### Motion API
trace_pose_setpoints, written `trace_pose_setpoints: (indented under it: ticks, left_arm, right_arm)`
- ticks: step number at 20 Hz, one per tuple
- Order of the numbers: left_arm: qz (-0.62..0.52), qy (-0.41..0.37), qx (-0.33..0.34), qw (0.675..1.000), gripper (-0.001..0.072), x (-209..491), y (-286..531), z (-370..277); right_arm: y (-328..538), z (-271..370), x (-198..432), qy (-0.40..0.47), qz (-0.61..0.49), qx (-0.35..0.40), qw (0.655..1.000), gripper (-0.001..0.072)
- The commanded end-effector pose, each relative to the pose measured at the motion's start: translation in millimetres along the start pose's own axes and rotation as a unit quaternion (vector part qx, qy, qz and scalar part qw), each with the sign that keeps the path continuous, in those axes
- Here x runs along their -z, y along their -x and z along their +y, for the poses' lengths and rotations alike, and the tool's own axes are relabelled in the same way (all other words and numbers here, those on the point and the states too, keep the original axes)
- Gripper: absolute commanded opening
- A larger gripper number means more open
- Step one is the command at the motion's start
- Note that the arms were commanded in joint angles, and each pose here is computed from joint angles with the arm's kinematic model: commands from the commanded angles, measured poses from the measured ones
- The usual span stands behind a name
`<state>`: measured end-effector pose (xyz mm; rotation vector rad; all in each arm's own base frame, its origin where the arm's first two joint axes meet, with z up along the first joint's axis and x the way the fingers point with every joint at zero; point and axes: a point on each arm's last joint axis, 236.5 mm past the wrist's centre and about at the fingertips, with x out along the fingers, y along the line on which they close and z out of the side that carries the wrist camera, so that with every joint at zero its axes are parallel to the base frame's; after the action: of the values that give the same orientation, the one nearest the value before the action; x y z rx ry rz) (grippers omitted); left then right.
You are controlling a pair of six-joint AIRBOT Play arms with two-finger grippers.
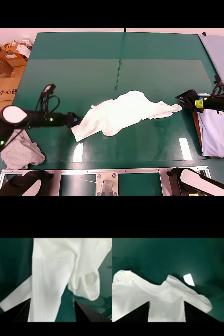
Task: Fold the shirts.
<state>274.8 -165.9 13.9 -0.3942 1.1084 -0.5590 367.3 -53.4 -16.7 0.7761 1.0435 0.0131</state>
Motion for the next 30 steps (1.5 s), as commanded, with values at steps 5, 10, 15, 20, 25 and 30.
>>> trace_pose_setpoints:
  ticks: [5, 10, 15, 20, 25, 30]
  left_arm:
    - [0.065, 0.033, 0.114, 0.991, 0.0593, -34, -116, -48]
    - [0.116, -0.029, 0.168, 0.979, 0.0023, -49, -129, -92]
    - [0.117, -0.095, 0.181, 0.972, 0.0022, -83, -88, -108]
    - [0.104, -0.119, 0.081, 0.984, 0.0023, -129, -46, -58]
    - [0.089, -0.121, 0.065, 0.987, 0.0023, -140, -39, -37]
    - [0.085, -0.125, 0.065, 0.986, 0.0023, -142, -39, -37]
  right_arm:
    - [-55, 3, 37, 0.052, 0.099, -0.014, 0.994, 0.0502]
    - [-56, 7, 47, 0.057, 0.119, -0.021, 0.991, 0.0501]
    - [-50, 4, 41, 0.044, 0.115, -0.023, 0.992, 0.0502]
    - [0, -17, -5, -0.054, 0.081, -0.029, 0.995, 0.0502]
    - [5, -46, 28, -0.156, 0.124, -0.012, 0.980, 0.0502]
    - [-47, -27, 36, -0.148, 0.098, -0.020, 0.984, 0.0502]
